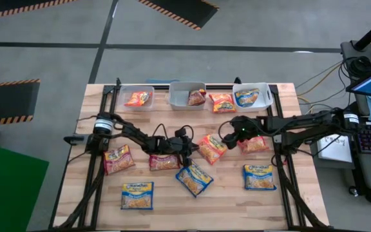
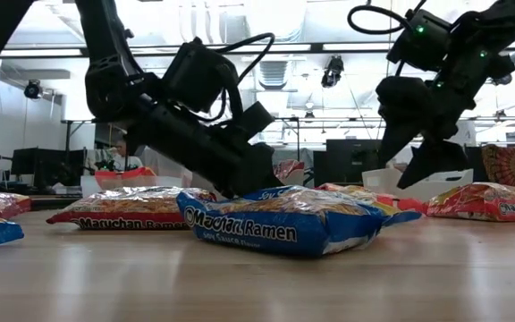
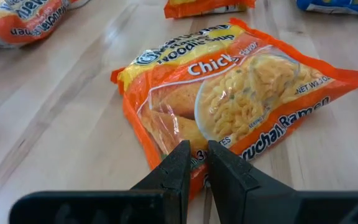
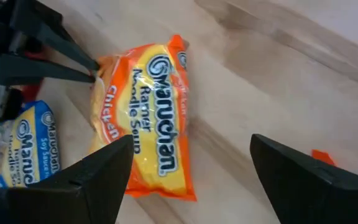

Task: Sort Maruchan noodles
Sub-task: Put the orange noodle pack into the transparent bin

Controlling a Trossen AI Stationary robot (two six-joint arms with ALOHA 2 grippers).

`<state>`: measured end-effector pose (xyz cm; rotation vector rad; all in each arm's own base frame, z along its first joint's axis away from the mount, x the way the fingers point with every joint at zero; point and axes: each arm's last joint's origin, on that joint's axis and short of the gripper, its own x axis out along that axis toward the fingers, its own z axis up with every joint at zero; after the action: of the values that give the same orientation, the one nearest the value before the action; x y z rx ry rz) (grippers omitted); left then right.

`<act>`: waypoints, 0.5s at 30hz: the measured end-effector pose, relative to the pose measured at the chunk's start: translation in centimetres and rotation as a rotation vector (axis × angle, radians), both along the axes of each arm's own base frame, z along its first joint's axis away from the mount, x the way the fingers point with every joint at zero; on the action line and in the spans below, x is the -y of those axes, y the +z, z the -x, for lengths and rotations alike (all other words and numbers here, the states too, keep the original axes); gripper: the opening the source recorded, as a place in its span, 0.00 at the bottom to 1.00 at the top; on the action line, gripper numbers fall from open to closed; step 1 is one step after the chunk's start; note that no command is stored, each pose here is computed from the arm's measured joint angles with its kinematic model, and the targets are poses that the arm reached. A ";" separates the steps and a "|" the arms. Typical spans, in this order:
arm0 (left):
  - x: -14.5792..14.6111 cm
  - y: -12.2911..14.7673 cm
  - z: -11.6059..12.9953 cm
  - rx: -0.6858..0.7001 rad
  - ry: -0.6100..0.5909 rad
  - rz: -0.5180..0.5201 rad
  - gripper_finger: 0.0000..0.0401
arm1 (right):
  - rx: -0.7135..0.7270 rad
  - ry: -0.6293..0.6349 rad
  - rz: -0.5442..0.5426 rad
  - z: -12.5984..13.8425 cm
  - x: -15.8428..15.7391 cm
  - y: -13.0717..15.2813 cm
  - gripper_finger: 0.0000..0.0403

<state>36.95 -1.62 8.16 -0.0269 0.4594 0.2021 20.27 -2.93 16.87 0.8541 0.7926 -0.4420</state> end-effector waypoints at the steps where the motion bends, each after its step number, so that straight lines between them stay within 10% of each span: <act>1: 0.0 -0.1 0.0 -0.002 0.005 0.003 0.10 | 0.011 0.001 -0.001 0.0 0.0 -0.1 0.77; 15: -0.1 -0.6 0.0 -0.014 0.017 0.009 0.10 | 0.034 0.017 -0.020 -1.6 0.1 -2.1 0.77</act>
<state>36.92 -1.52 7.57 -0.0377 0.4743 0.2167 21.84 -3.07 14.74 0.8712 0.7735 -0.4042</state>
